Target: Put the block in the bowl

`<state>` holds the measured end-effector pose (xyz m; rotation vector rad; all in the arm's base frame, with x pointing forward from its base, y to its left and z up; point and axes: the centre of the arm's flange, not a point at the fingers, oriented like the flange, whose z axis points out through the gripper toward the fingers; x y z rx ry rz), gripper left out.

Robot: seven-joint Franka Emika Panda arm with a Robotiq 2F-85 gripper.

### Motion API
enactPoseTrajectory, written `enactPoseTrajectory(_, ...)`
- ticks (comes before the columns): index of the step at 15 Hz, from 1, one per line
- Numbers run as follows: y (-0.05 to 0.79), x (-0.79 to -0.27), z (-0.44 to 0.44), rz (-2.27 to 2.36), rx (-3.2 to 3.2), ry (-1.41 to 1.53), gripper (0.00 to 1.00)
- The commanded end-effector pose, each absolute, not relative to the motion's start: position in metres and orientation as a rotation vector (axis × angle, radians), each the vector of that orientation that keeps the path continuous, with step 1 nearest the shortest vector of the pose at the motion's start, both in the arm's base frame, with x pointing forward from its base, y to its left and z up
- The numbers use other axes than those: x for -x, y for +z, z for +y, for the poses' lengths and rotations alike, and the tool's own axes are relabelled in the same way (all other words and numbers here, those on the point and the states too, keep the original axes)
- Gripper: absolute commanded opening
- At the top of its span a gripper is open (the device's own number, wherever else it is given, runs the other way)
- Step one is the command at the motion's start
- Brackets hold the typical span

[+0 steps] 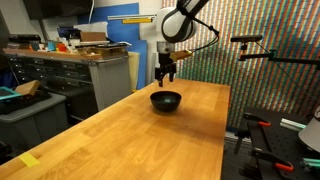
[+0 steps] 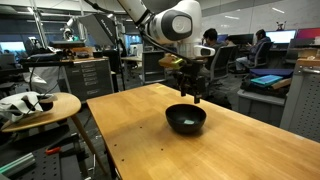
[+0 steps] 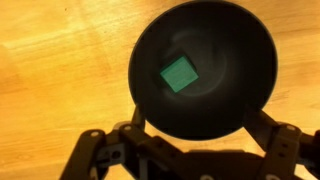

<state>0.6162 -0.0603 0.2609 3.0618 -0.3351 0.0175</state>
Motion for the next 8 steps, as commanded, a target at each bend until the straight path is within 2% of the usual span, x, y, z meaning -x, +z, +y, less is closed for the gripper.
enactPoseTrajectory(1,0.292,-0.624,-0.054,-0.314,-3.139,-0.021,1.00)
enactPoseTrajectory(8,0.299,-0.634,-0.038,-0.301,-3.177,0.007,1.00)
